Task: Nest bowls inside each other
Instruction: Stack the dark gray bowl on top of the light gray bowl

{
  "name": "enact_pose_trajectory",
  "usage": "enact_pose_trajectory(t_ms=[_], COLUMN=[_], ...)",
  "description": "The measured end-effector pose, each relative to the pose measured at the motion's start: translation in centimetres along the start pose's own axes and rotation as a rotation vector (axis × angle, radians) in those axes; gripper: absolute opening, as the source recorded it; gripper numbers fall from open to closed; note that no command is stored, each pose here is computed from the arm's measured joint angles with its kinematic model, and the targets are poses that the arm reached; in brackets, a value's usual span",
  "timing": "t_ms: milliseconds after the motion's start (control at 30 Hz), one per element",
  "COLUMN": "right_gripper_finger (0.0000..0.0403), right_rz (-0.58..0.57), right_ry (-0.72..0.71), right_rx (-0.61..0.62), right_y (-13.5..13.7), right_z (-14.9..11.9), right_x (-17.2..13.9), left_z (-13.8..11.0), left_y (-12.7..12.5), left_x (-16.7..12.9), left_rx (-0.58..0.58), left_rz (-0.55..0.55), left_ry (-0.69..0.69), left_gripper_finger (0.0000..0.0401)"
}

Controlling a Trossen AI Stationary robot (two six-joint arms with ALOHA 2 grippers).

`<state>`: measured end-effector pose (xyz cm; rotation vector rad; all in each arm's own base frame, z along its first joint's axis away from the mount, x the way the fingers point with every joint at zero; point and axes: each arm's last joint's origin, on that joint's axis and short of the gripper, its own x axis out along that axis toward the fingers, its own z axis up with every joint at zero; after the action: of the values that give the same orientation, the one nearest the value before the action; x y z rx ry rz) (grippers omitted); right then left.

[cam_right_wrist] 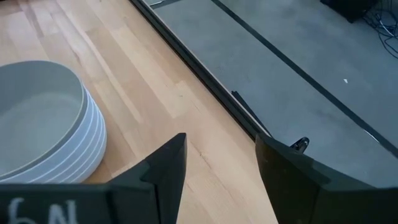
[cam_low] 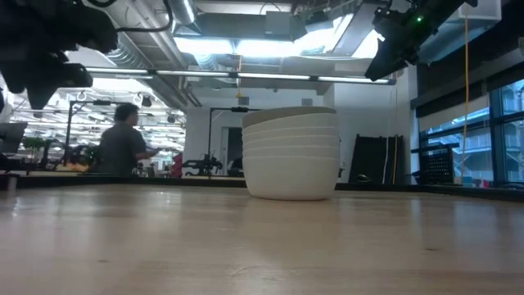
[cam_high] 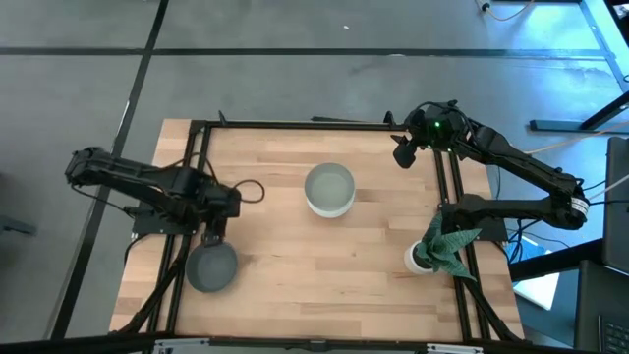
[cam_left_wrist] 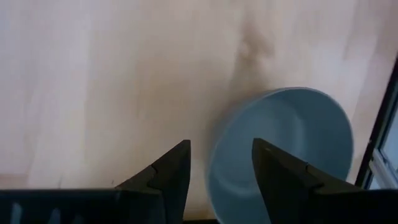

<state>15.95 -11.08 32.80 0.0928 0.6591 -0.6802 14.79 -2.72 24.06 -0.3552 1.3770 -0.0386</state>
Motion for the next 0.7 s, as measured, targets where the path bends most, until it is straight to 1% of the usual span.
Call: enact_pose_trajectory(t_ms=[167, 533, 700], right_gripper_finger=[0.0193, 0.0193, 0.0193], right_rz=[0.000, 0.000, 0.008], right_ry=[0.001, 0.000, 0.000], right_rx=[0.000, 0.000, -0.001], right_y=[0.0, 0.0, 0.0], right_z=[0.0, 0.0, 0.0], right_x=[0.0, 0.0, 0.0], left_z=[-0.1, 0.4, 1.1], left_y=[-1.5, -3.0, -3.6], left_x=[0.9, 3.7, 5.2], left_rx=[0.089, 0.148, 0.164], left_rz=[-0.001, 0.134, 0.145], left_ry=[0.031, 0.125, 0.147], left_gripper_finger=[0.0165, 0.0165, 0.0165])
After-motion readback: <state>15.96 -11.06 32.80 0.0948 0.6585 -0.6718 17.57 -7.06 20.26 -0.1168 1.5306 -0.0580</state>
